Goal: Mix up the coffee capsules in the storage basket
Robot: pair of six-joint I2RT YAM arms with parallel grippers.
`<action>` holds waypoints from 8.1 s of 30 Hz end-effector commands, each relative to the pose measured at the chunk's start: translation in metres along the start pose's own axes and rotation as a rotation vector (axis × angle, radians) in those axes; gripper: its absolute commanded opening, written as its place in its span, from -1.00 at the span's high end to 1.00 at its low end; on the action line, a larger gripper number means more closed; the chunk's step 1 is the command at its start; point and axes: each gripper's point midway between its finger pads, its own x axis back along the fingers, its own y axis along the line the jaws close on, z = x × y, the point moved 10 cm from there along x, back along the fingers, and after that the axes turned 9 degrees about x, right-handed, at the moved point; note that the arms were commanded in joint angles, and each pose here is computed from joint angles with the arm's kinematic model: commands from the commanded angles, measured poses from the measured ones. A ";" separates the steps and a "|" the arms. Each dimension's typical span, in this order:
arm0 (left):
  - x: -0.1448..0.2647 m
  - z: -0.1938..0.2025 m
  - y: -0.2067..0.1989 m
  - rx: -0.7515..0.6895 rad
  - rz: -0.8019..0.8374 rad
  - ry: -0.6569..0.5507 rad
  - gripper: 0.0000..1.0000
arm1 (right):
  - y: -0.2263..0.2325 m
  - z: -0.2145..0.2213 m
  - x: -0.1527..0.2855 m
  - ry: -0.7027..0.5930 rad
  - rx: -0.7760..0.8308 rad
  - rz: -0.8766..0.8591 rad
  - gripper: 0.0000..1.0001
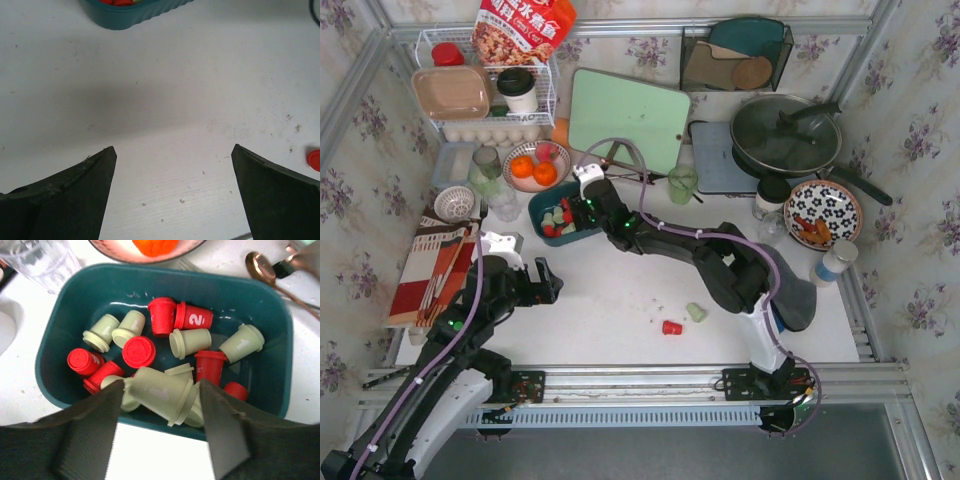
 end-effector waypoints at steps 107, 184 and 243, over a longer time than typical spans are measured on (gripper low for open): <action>0.009 0.001 -0.002 0.019 0.038 -0.026 -1.00 | 0.019 -0.032 0.049 -0.257 0.527 -0.116 0.54; 0.005 0.008 0.007 0.095 -0.023 -0.091 -0.99 | -0.072 0.119 0.227 0.932 0.507 -0.228 -0.38; -0.010 0.004 -0.010 -0.016 0.230 -0.160 -0.99 | -0.052 0.024 0.239 0.205 0.206 -0.249 1.00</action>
